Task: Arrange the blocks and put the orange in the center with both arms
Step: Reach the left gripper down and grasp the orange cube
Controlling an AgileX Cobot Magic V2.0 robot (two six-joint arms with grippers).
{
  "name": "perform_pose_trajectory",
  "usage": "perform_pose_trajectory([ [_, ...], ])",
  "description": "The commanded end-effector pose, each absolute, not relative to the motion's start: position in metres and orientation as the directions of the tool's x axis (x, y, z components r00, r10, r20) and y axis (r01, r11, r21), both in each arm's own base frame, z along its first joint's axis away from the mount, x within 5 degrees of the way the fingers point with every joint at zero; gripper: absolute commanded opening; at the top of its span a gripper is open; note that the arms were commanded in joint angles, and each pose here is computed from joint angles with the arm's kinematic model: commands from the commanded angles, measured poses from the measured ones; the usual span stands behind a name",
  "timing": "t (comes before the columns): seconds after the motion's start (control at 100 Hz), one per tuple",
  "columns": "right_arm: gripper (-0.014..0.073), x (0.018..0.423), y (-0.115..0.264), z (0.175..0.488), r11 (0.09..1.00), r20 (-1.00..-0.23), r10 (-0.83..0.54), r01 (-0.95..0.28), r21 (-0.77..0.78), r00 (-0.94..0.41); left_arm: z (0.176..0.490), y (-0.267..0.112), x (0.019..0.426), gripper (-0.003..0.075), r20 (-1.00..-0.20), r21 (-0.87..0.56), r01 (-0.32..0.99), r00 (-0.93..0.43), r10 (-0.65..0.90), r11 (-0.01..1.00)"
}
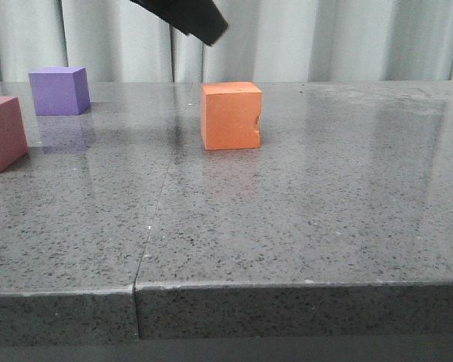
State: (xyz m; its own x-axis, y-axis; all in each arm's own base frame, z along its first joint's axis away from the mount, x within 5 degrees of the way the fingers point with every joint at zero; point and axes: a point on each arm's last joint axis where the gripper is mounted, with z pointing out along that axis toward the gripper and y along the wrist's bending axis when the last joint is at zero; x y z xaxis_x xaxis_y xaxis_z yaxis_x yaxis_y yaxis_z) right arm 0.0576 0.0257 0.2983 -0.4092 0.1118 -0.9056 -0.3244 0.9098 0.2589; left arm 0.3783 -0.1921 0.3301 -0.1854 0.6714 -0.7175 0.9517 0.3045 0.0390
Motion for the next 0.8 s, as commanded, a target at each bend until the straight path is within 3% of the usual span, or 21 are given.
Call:
perform_pose_trajectory([
  [0.0,-0.0067,0.059,0.026,0.313,0.904,-0.937,0.130,-0.351,0.246,-0.323,0.357,-0.203,0.370,0.0690,-0.779,0.080,0.950,-0.130,0.613,0.303],
  [0.15,-0.0067,0.059,0.026,0.313,0.904,-0.937,0.130,-0.351,0.246,-0.323,0.342,-0.218,0.371,0.0690,-0.767,0.057,0.960,-0.133,0.627,0.273],
  [0.47,-0.0067,0.059,0.026,0.313,0.904,-0.937,0.130,-0.351,0.246,-0.323,0.316,-0.228,0.387,0.0690,-0.760,0.055,0.950,-0.161,0.630,0.309],
  [0.79,-0.0067,0.059,0.026,0.313,0.904,-0.937,0.130,-0.351,0.246,-0.323,0.309,-0.228,0.390,0.0690,-0.743,0.064,0.950,-0.160,0.650,0.307],
])
